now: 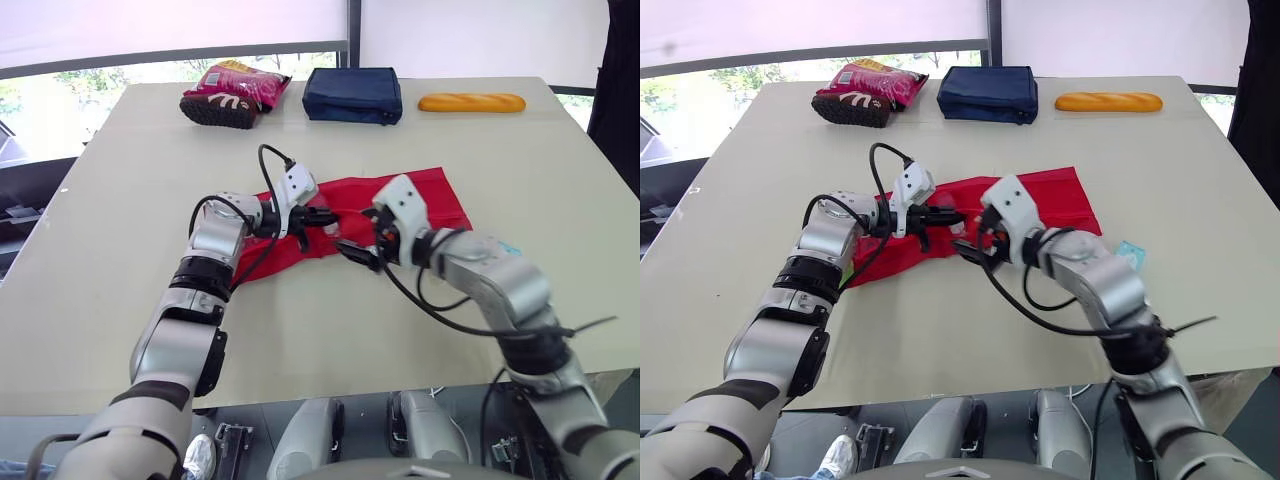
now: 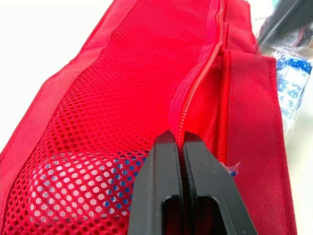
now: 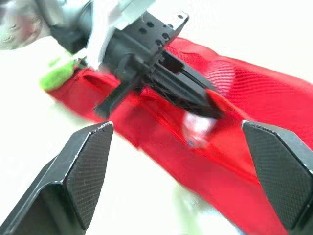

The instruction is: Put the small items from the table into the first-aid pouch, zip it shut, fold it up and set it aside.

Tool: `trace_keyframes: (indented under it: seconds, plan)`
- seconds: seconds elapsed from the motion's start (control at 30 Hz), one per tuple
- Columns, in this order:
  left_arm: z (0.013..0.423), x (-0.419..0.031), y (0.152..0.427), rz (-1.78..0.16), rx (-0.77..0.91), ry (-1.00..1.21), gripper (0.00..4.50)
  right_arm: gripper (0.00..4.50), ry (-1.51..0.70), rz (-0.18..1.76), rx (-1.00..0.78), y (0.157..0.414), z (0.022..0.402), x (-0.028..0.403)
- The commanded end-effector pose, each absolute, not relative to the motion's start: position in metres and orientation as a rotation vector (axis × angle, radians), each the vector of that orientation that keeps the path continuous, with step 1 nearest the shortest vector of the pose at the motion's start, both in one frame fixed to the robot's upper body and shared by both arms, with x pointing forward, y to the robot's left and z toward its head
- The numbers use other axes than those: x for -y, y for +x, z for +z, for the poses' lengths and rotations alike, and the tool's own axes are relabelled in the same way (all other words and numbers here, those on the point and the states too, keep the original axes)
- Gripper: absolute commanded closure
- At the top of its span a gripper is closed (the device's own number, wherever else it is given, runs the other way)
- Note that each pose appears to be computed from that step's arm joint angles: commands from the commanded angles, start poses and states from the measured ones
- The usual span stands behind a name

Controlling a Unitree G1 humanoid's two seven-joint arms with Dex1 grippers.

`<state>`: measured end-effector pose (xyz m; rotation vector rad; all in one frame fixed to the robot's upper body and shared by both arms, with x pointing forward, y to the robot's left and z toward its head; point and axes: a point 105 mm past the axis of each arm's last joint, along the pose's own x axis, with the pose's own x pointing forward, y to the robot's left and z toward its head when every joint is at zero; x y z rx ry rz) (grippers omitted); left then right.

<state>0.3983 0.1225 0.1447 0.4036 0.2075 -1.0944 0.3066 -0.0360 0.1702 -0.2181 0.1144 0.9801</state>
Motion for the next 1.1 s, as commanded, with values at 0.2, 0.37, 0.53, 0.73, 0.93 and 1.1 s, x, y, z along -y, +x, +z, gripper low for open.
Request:
trace_keyframes:
  seconds: [0.2,0.37,0.53,0.73,0.93,1.1]
  plan:
    - [0.161,-0.137,0.405,-1.023,-0.157,0.436,4.50,0.06,-0.227,0.970,0.093,0.253,0.207,0.123]
    - [0.164,-0.149,0.416,-0.926,-0.149,0.448,4.50,0.06,-0.234,0.909,0.052,0.222,0.206,0.174]
    - [0.163,-0.160,0.422,-0.869,-0.153,0.469,4.50,0.06,-0.265,0.869,-0.014,0.196,0.203,0.204]
    - [0.162,-0.162,0.423,-0.868,-0.154,0.479,4.50,0.06,-0.275,0.878,-0.032,0.187,0.202,0.208]
    - [0.163,-0.160,0.423,-0.876,-0.154,0.484,4.50,0.06,-0.302,0.867,-0.041,0.199,0.197,0.206]
    - [0.162,-0.157,0.424,-0.883,-0.155,0.491,4.50,0.06,-0.337,0.905,-0.045,0.222,0.190,0.191]
